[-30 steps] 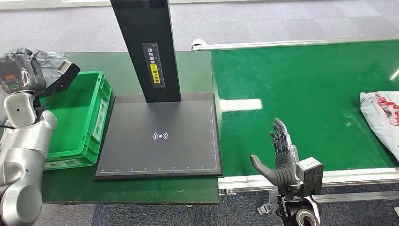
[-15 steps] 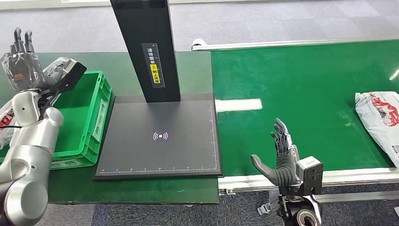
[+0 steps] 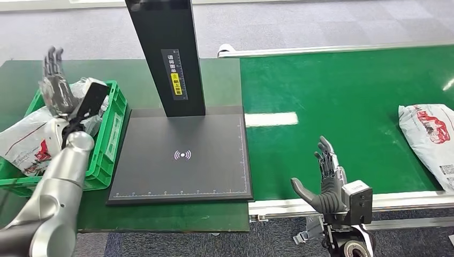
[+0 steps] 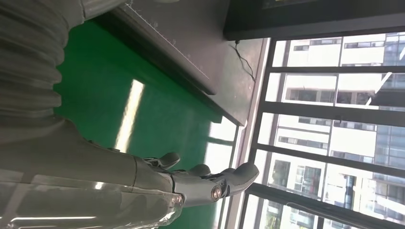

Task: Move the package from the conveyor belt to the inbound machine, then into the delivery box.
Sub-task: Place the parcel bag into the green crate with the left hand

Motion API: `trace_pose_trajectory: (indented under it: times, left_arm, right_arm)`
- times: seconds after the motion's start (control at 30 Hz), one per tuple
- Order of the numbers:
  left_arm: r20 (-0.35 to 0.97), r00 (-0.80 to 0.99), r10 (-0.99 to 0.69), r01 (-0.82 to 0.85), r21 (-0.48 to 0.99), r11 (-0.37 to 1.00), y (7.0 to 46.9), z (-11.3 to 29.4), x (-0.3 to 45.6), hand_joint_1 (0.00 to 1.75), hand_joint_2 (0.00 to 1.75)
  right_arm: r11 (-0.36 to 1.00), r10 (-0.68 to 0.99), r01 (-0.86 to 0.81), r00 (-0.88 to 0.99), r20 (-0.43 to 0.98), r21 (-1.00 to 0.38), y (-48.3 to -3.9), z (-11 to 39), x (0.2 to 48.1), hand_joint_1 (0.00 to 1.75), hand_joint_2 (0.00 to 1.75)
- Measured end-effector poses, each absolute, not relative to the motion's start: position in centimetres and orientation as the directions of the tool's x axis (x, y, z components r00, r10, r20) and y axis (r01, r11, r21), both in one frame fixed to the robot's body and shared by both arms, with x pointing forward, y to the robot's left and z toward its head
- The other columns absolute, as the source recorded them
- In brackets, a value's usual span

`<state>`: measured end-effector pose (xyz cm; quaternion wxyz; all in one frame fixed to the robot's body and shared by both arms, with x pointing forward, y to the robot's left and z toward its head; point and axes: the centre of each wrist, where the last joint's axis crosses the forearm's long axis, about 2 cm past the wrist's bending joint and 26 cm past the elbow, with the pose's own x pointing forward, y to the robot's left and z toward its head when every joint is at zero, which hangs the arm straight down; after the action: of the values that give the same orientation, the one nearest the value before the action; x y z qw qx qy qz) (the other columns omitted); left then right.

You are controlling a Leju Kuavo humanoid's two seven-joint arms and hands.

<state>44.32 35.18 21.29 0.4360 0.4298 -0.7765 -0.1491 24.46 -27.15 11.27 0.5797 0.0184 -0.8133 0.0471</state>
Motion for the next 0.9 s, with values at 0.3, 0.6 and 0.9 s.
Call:
trace_pose_trajectory:
  times: [0.3, 0.6, 0.9]
  left_arm:
    - [0.872, -0.431, -0.23, -0.097, 0.209, 0.973, 24.7, 11.8, 35.3, 0.0, 1.75]
    - [0.904, -0.428, -0.009, 0.067, 0.041, 0.997, 20.5, 10.2, 30.2, 0.0, 1.75]
    - [0.919, -0.391, 0.046, 0.095, -0.01, 0.995, 18.4, 9.3, 27.4, 0.0, 1.75]
  right_arm:
    - [0.99, 0.069, -0.092, -0.319, 0.945, -0.103, -27.4, 11.0, 24.4, 0.0, 1.75]
    - [0.986, 0.064, -0.125, -0.315, 0.947, -0.108, -26.6, 10.8, 25.2, 0.0, 1.75]
    - [0.982, 0.064, -0.153, -0.299, 0.952, -0.114, -25.9, 10.4, 25.4, 0.0, 1.75]
